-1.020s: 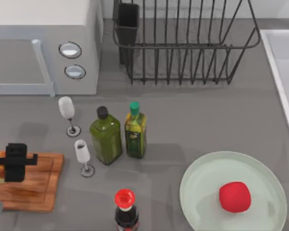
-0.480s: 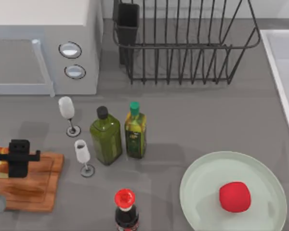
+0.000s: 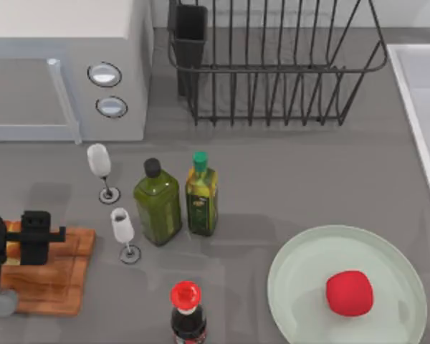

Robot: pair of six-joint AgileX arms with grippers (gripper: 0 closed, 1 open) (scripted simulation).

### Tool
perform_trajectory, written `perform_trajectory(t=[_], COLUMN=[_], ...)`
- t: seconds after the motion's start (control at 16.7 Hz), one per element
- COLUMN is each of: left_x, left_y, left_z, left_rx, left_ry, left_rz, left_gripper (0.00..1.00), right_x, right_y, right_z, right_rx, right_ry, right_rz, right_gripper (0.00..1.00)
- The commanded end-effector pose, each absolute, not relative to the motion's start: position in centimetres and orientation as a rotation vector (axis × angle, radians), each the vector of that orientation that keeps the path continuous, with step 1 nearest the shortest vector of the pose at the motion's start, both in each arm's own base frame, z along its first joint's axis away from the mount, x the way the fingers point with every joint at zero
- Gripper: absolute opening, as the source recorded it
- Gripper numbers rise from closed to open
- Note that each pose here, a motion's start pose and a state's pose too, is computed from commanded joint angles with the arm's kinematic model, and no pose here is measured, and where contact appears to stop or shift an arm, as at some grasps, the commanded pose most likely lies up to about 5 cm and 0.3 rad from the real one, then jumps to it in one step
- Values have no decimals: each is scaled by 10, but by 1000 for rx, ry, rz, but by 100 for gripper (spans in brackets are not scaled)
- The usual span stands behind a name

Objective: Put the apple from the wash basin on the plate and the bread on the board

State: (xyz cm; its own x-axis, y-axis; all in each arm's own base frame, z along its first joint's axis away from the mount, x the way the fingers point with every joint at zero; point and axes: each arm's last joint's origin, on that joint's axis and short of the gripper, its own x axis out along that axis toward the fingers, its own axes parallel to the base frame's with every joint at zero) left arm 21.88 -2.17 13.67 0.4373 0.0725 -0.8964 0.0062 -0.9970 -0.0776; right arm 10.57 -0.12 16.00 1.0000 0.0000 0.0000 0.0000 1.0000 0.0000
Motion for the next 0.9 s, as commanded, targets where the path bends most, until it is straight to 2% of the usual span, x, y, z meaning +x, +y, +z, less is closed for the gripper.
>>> perform_trajectory(t=[0.42,0.9], left_x=[216,216], left_y=[-21,-21], left_z=[126,126], left_rx=[-2576,-2576], left_ry=[-71,-71], left_rz=[1678,1678], left_gripper=[0,60], right_x=[106,106], right_y=[-1,-1], right_z=[160,160], right_rx=[0,0], right_ry=[0,0], right_rz=[0,0], right_gripper=[100,100])
